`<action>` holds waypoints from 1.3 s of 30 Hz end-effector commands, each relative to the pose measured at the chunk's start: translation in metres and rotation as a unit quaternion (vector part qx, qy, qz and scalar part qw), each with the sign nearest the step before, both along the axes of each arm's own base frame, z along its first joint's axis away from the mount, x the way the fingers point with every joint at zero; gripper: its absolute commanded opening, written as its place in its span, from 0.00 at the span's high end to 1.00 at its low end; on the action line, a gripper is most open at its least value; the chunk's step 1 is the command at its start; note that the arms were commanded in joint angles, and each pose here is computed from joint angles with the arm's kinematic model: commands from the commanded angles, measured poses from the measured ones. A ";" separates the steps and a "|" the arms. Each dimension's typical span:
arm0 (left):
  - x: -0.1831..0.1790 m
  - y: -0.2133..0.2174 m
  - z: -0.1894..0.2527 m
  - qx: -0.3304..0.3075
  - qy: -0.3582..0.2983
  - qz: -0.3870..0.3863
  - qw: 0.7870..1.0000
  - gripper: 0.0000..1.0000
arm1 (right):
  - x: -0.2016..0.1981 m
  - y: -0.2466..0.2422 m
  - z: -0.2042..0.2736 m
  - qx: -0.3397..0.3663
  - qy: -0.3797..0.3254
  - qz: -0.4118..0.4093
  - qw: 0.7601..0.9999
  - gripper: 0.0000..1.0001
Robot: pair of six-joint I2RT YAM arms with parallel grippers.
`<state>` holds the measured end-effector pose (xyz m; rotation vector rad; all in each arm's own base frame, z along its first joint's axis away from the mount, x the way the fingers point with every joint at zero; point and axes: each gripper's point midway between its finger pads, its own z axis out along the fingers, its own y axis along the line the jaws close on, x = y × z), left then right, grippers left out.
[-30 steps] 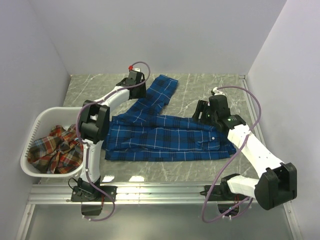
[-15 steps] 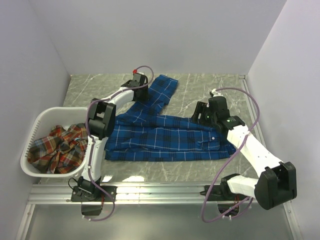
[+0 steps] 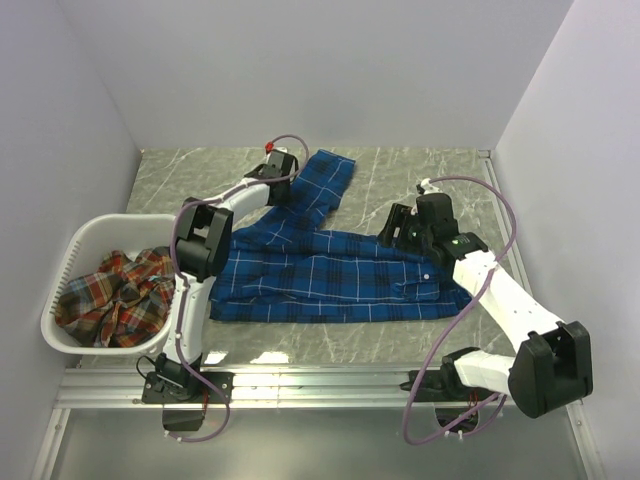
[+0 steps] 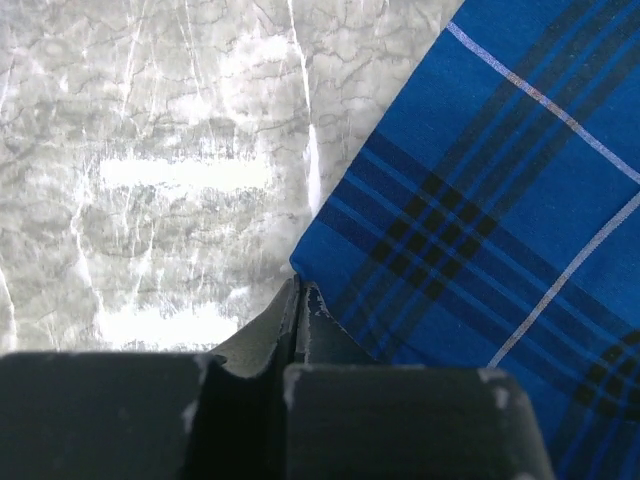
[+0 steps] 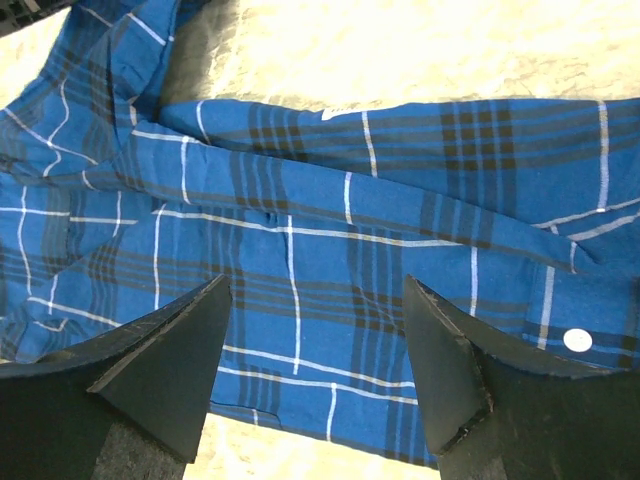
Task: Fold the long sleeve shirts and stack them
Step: Fold the shirt
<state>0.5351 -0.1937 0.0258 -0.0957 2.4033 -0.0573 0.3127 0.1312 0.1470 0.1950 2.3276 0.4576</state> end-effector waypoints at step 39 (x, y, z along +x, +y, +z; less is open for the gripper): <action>-0.298 0.002 0.100 -0.152 0.080 -0.135 0.976 0.37 | 0.005 0.022 0.039 0.025 -0.095 0.062 0.993 0.27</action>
